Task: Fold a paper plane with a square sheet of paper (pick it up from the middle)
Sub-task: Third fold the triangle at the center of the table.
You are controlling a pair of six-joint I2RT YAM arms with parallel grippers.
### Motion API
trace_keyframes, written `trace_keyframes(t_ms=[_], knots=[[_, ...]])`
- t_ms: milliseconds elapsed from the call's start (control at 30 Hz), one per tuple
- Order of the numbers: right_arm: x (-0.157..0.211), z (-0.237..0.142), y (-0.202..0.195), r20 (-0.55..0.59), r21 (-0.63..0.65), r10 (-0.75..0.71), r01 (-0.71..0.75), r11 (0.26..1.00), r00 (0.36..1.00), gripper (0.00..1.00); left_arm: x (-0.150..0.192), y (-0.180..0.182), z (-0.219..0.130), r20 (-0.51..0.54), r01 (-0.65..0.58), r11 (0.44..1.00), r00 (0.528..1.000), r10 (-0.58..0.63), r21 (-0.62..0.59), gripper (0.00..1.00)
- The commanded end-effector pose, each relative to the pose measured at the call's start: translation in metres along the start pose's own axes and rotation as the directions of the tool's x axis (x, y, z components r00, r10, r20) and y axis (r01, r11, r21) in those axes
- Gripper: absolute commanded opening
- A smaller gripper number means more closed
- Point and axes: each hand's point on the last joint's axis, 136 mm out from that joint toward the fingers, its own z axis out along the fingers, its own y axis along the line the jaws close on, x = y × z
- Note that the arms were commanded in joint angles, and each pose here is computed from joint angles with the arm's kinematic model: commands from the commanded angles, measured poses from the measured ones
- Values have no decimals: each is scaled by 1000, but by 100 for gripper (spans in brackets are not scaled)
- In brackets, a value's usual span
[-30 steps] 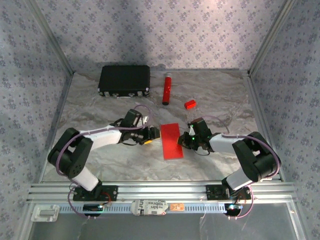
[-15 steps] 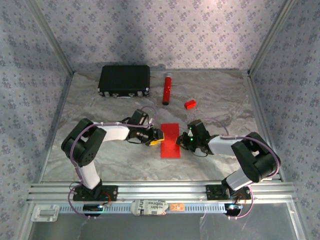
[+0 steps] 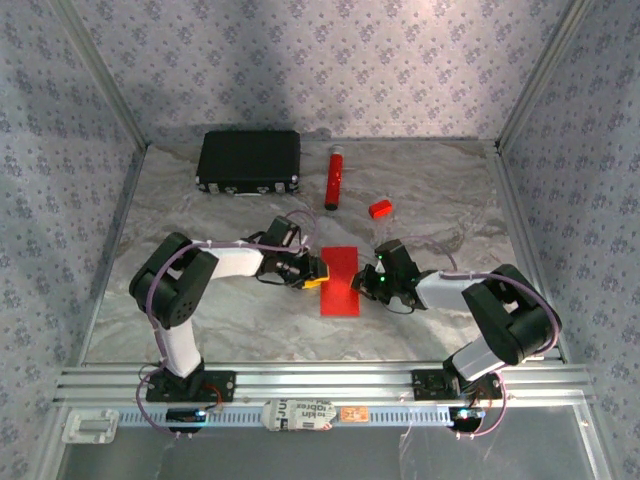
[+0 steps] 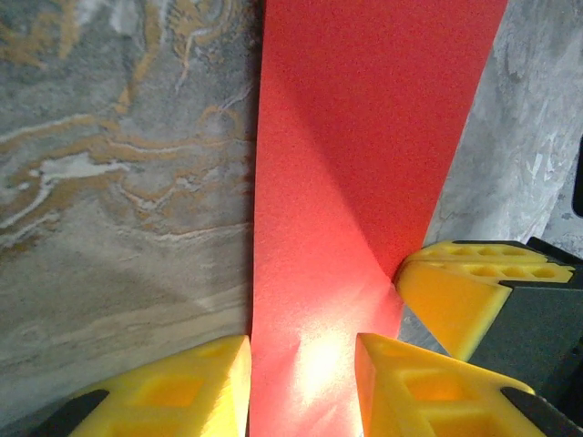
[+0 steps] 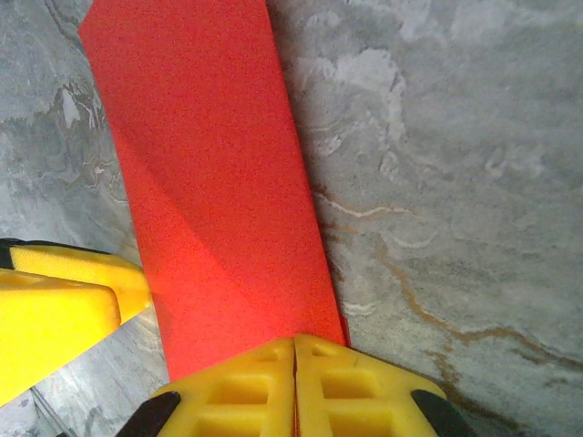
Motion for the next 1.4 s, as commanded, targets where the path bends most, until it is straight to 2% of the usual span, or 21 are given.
trace_keyframes(t_ms=[0, 967, 1367], knots=[[14, 3, -29, -30, 105, 37, -34, 994, 999, 9, 4, 3, 5, -26, 15, 1000, 1000, -15, -15, 35], [14, 0, -32, -21, 108, 39, -37, 993, 999, 9, 2, -5, 5, -14, 38, 998, 999, -37, 45, 28], [12, -1, -30, -18, 103, 36, -33, 994, 999, 9, -9, -17, 3, 31, -5, 995, 1000, 2, 99, 39]])
